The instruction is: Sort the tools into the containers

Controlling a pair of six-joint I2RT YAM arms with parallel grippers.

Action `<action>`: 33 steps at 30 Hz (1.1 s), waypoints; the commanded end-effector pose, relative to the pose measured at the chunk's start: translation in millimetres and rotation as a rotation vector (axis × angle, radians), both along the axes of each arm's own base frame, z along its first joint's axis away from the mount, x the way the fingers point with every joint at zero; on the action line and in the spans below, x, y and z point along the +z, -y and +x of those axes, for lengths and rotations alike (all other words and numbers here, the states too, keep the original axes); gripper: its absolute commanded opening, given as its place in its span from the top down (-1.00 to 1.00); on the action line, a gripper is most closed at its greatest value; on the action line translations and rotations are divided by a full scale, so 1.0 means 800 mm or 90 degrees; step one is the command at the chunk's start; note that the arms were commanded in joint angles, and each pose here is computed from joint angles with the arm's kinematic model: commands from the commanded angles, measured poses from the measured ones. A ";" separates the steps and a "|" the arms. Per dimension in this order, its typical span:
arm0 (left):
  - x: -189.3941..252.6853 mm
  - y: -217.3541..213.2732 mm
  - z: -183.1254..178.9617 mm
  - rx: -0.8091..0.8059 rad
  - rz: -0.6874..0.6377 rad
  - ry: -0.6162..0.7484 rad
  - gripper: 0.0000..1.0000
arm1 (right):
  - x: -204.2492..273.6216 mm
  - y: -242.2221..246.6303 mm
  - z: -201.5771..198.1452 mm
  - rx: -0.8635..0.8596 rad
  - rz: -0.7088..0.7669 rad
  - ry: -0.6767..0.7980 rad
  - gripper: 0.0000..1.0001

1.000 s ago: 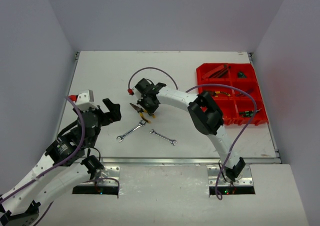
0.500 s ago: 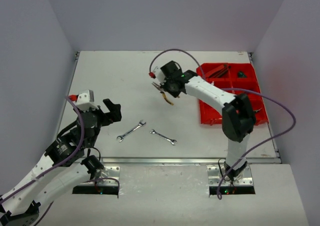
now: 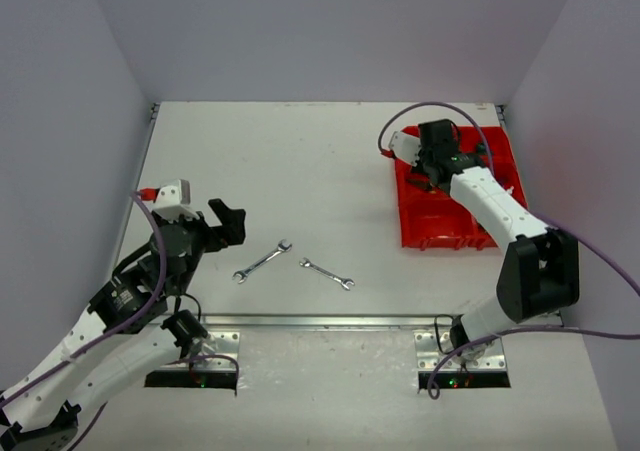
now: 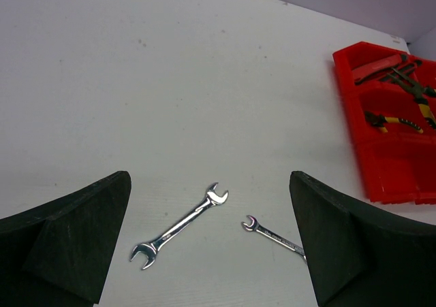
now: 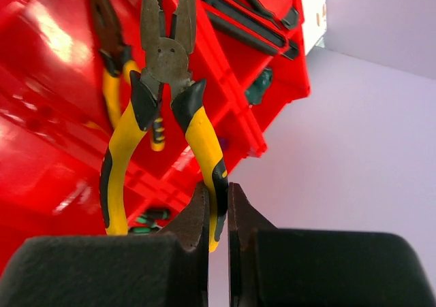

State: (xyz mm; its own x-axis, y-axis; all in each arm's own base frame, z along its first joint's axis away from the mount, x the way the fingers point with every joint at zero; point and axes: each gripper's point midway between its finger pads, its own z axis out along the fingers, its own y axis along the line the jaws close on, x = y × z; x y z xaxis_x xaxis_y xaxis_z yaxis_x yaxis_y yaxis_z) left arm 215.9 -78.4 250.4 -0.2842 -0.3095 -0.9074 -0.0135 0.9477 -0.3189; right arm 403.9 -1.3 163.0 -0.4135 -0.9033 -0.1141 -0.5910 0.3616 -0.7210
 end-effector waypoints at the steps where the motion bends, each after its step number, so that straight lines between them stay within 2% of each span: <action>1: 0.024 0.003 0.003 -0.006 -0.024 0.039 -1.00 | 0.047 0.029 0.029 0.029 -0.044 0.080 1.00; 5: 0.028 -0.001 0.001 0.000 -0.029 0.046 -1.00 | 0.031 0.055 0.030 0.018 -0.074 0.074 1.00; 11: 0.030 0.000 -0.001 -0.007 -0.034 0.052 -1.00 | -0.004 0.055 0.020 0.070 -0.091 0.063 1.00; 19: 0.033 -0.001 -0.003 -0.009 -0.040 0.059 -1.00 | -0.010 0.060 0.020 0.079 -0.117 0.097 0.98; 20: 0.034 -0.002 -0.003 -0.008 -0.041 0.061 -1.00 | -0.010 0.060 0.020 0.078 -0.118 0.101 0.87; 21: 0.035 -0.002 -0.004 -0.007 -0.042 0.062 -1.00 | -0.008 0.060 0.022 0.075 -0.118 0.110 0.68; 22: 0.035 -0.003 -0.004 -0.006 -0.043 0.063 -1.00 | -0.007 0.060 0.023 0.074 -0.117 0.116 0.40; 24: 0.035 -0.003 -0.004 -0.005 -0.043 0.063 -1.00 | -0.008 0.058 0.021 0.076 -0.113 0.107 -0.85; 25: 0.034 -0.003 -0.004 -0.005 -0.042 0.062 -1.00 | -0.007 0.056 0.022 0.075 -0.107 0.108 -0.97; 33: 0.032 -0.003 -0.002 -0.002 -0.036 0.057 -1.00 | 0.027 0.035 0.037 0.049 -0.048 0.161 -0.98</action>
State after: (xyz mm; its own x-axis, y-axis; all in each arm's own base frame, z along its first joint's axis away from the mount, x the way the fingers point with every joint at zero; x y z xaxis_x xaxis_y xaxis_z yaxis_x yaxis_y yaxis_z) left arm 211.1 -74.9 263.6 -0.2397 -0.3455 -0.9073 0.0089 0.9337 -0.3579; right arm 414.0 -44.2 136.1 -0.3000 -0.9539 0.0044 -0.5556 0.1710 -0.8137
